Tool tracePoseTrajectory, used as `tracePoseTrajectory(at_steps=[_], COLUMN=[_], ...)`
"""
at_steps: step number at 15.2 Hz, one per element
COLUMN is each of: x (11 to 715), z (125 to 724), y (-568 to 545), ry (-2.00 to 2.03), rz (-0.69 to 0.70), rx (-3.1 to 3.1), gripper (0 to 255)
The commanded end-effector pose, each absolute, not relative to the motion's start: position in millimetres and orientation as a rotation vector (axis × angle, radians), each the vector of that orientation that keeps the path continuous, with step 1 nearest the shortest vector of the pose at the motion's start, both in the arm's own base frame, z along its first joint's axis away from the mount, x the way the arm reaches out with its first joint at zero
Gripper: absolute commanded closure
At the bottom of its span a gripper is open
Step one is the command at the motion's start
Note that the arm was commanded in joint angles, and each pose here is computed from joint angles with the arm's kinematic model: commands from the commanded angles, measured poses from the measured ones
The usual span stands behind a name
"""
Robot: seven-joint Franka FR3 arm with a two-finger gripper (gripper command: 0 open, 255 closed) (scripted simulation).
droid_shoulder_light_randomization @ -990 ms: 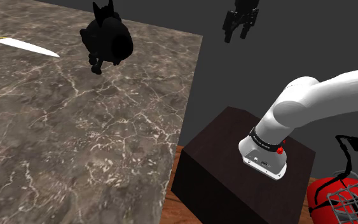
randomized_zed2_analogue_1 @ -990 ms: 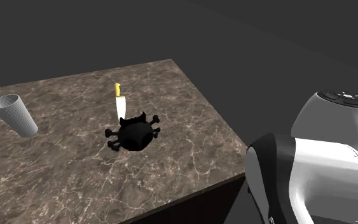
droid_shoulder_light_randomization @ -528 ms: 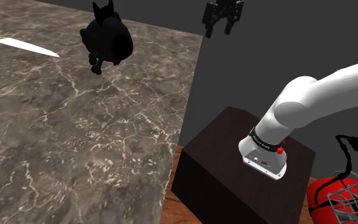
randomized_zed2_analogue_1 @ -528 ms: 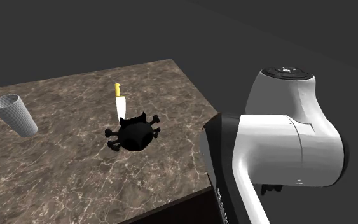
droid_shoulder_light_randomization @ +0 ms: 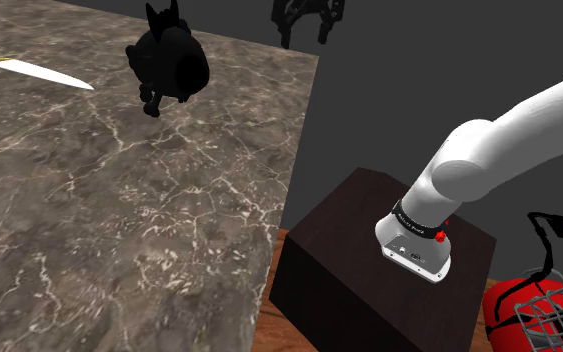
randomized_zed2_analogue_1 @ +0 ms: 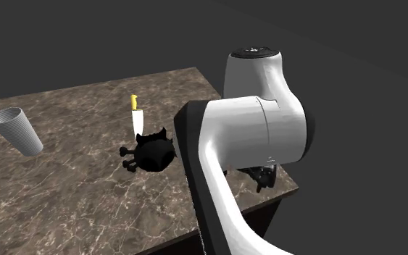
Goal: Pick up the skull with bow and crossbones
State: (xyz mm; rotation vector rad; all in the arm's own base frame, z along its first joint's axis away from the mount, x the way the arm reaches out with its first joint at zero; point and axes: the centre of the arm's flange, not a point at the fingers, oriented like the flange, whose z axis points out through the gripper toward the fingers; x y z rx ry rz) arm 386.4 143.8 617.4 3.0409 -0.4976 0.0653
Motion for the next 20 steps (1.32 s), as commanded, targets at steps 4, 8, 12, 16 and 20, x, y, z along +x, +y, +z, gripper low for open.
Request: tracePoseTrajectory(at_steps=[4, 8, 12, 16, 20], x=[414, 438, 462, 488, 498], z=[630, 642, 654, 666, 661], y=[200, 245, 289, 333, 350], ry=[-0.551, -0.591, -0.631, -0.67, -0.686], rz=[0.11, 0.146, 0.182, 0.218, 0.232], rx=[3.029, 3.018, 3.006, 2.993, 2.988], gripper=[0, 0, 0, 0, 0])
